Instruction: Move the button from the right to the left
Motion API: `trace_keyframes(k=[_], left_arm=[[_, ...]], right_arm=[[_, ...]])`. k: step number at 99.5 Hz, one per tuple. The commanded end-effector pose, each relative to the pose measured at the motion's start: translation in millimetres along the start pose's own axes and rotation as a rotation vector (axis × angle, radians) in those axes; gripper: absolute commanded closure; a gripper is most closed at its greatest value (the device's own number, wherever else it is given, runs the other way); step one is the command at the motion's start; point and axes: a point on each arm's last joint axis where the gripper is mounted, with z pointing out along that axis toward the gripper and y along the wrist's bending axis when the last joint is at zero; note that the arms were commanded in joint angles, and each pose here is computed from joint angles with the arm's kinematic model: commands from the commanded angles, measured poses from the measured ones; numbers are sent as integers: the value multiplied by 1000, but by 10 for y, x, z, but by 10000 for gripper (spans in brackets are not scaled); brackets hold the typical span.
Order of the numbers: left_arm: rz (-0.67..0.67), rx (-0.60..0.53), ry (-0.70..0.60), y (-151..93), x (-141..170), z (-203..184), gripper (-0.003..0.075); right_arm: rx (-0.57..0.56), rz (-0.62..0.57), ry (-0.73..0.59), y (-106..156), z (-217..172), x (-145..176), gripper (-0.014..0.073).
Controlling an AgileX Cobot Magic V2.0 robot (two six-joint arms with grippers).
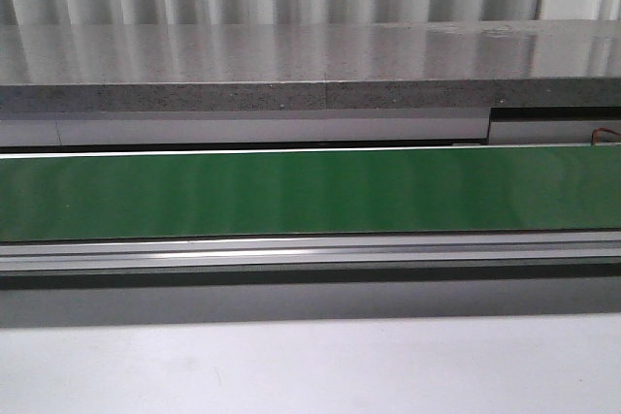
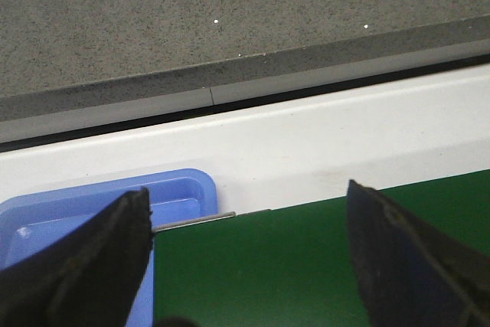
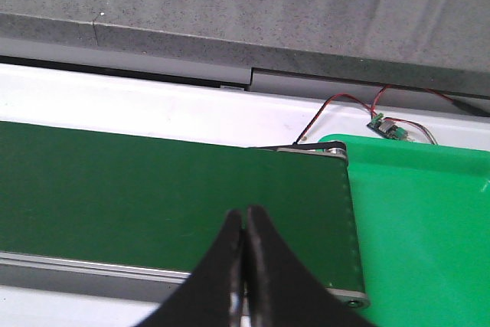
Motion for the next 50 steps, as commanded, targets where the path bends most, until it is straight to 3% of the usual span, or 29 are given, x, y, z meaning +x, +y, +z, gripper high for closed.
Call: trace_keyframes(k=[1, 28, 40, 50], left_arm=[[-63, -42, -154, -72, -4, -246, 206], [-117, -12, -268, -350, 427, -690, 240], [-114, 38, -275, -474, 581, -822, 379], [-99, 58, -287, -542, 668, -909, 567]], right_arm=[[24, -10, -93, -20, -46, -140, 663], [24, -10, -93, -20, -46, -140, 663], [24, -10, -93, -20, -46, -140, 663], [24, -10, -93, -20, -46, -140, 663]])
